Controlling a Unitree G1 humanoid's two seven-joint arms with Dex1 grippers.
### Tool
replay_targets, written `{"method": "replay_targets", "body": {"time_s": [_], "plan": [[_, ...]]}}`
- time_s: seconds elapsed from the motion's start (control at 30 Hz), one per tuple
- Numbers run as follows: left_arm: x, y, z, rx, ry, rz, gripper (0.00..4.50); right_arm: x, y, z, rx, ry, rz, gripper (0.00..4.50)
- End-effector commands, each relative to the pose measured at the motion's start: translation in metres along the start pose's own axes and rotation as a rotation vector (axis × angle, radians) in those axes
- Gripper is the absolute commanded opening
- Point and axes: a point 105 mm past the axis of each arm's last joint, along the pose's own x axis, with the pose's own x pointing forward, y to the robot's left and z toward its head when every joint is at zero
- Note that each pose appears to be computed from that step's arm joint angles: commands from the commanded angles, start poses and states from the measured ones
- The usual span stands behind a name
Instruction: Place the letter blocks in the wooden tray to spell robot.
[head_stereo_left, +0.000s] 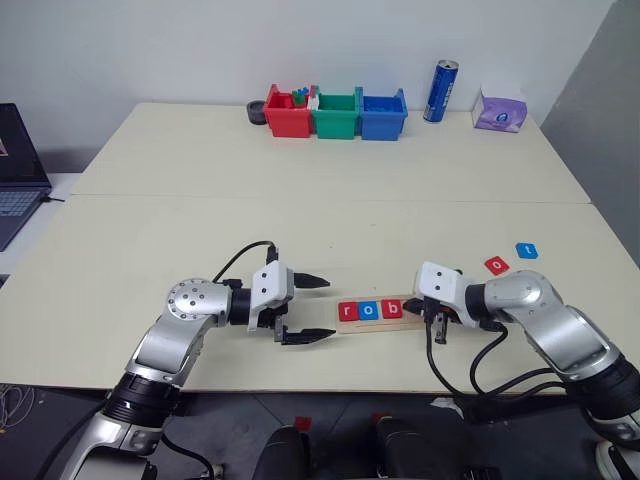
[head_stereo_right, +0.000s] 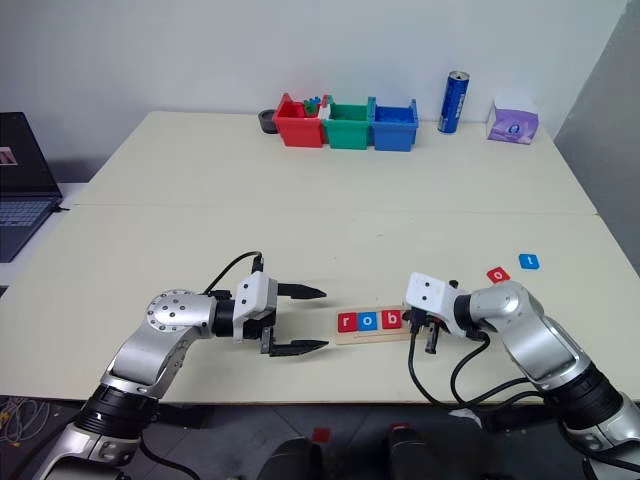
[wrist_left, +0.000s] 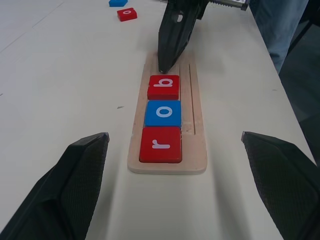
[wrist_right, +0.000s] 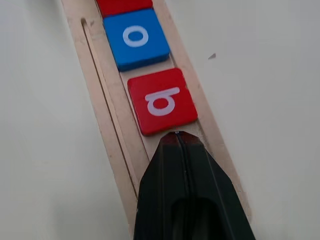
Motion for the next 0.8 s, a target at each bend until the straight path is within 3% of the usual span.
{"method": "replay_targets", "body": {"time_s": [0.03, 0.8], "plan": [[-0.003, 0.003, 0.005, 0.042, -0.007, 0.012, 4.5, -0.003, -0.004, 0.007, -0.056, -0.003, -0.001, 0.01], [-0.002, 0.001, 0.0, 0.041, -0.012, 0.02, 4.5, 0.004, 0.009, 0.028, -0.042, -0.083, 0.079, 0.01]]}}
